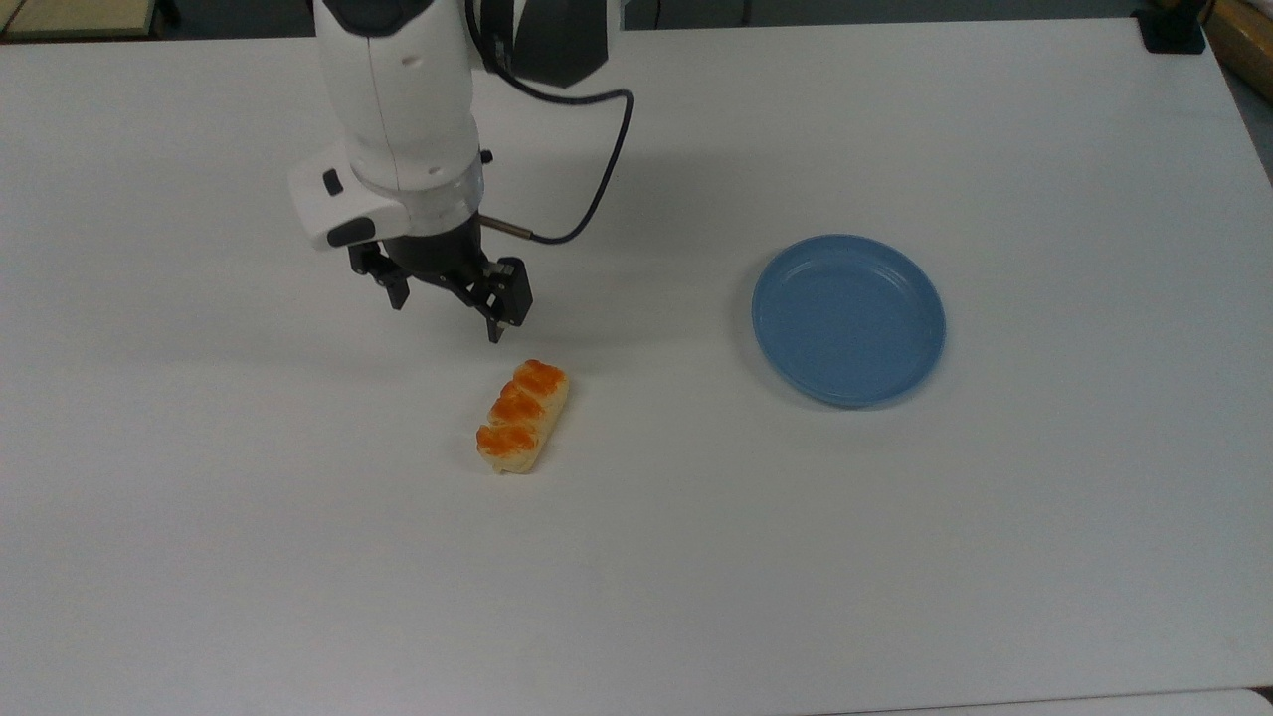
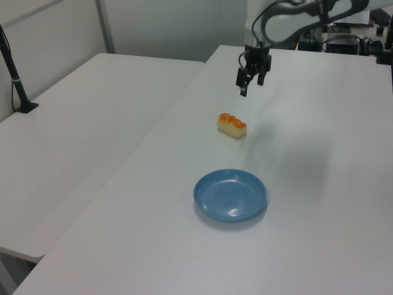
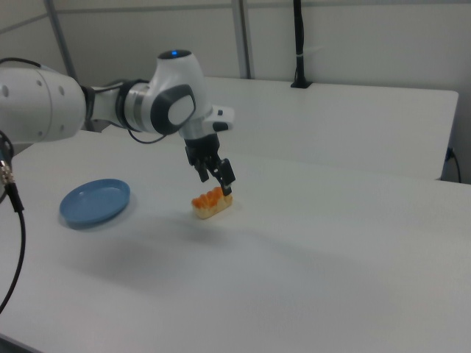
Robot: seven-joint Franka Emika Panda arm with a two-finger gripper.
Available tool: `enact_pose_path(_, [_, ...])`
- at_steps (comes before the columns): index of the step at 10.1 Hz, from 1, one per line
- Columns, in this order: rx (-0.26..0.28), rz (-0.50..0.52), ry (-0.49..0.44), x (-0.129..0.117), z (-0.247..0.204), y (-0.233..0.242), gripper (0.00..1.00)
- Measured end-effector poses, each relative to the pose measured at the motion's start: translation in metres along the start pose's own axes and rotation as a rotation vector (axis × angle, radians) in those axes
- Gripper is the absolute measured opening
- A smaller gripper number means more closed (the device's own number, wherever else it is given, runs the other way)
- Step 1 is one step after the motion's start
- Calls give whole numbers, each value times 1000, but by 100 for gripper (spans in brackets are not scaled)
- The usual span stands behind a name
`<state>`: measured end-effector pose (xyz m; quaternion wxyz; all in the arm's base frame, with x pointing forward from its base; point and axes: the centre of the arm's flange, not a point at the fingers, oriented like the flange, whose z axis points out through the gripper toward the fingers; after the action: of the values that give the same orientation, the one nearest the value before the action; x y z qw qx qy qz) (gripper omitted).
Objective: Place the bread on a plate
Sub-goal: 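Move the open gripper over the glazed bread roll and descend, then close the gripper around the glazed bread roll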
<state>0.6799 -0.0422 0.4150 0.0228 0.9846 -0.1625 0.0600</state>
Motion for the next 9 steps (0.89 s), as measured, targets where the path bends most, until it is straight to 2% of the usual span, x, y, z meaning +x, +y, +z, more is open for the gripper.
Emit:
enact_pose_path(4, [-7,81,4,4,59,-16,100])
enact_pose_path(9, [2,136,20,-5,81,-72,100])
